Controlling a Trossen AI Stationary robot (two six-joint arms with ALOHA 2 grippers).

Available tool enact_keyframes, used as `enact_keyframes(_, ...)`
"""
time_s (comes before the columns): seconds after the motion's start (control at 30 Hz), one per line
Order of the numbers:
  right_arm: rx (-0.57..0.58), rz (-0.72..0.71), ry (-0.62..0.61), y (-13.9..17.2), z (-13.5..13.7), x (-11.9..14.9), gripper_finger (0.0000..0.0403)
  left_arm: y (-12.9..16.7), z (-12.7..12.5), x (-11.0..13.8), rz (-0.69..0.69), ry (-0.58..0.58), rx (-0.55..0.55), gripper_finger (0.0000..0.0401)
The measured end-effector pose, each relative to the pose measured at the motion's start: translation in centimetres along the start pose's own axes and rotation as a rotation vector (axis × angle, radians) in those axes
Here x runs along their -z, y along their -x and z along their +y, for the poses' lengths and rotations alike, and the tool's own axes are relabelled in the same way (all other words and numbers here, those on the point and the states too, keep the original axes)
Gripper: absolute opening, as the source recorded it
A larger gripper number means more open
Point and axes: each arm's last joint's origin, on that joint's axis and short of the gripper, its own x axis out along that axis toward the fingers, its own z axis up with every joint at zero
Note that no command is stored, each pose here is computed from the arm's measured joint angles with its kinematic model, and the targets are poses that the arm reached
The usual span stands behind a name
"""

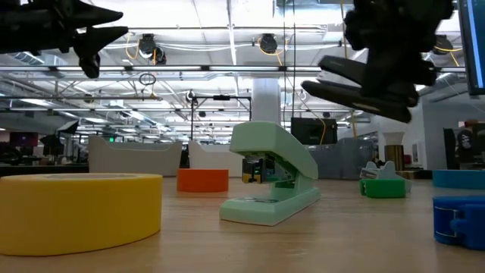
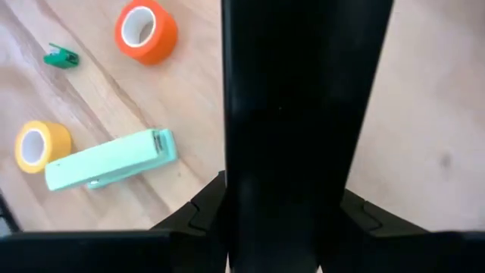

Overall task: Pick and place Stapler, Stapler remover, tape
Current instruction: Put the black stapler into the gray bin

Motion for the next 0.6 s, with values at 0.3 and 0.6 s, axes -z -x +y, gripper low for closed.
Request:
enact_keyframes(0.3,0.037,-0.055,0.322,-0.5,1.5,-4.4,0.0128,-1.1,0.0,0.7,0.031,0.088,-0.012,0.0115)
enact_keyframes(0.6,0.05,-0.142,0.573,-1.5,3.2,-7.9,0.0128,-2.6,-0.7,-0.2,0.041,0.092,-0.017,0.0115)
